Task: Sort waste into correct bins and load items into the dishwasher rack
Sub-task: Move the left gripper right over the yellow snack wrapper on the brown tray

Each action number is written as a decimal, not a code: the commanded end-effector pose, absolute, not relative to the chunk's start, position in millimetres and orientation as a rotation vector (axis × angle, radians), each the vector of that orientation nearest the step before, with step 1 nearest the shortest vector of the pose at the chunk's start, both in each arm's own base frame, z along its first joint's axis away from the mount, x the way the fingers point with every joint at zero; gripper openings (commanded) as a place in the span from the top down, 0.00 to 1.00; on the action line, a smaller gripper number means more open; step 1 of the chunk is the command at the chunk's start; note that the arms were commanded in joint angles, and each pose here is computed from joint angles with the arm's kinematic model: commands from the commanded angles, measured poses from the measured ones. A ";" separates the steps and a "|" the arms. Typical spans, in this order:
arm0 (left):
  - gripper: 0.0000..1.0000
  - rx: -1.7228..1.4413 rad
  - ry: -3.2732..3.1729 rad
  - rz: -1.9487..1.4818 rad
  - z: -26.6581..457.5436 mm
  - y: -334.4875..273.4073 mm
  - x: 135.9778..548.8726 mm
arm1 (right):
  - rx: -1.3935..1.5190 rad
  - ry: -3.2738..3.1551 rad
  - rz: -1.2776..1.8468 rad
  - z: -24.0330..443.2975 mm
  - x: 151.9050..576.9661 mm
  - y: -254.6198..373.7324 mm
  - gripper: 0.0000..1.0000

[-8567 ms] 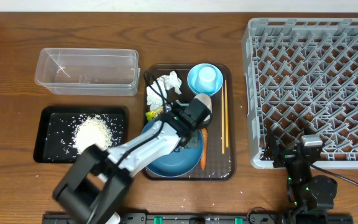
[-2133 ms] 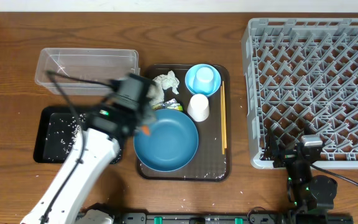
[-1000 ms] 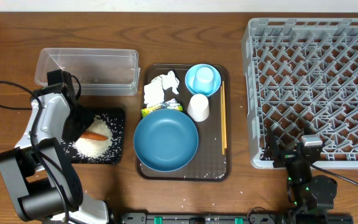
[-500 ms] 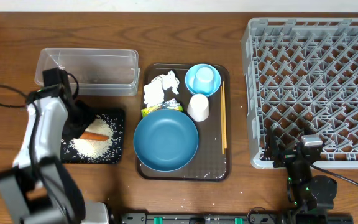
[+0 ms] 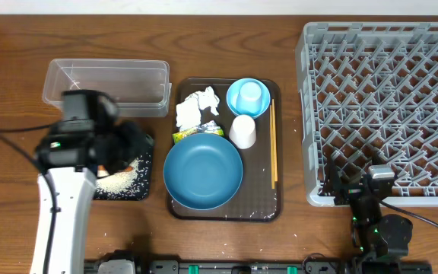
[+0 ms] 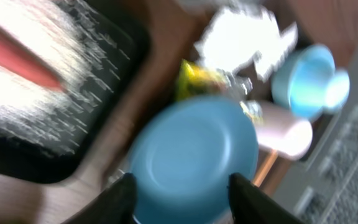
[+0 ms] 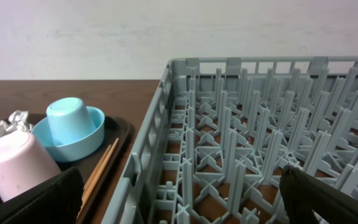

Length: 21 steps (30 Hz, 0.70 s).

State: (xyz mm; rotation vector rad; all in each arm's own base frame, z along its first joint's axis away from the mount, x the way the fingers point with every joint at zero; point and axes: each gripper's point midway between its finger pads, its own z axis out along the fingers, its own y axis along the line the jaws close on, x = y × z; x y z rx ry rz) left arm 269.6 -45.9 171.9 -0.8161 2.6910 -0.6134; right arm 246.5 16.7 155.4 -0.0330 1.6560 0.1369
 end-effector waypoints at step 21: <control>0.94 -0.136 3.115 -0.169 25.9 -203.0 220.7 | -0.023 1.662 0.111 153.2 246.9 11.4 0.01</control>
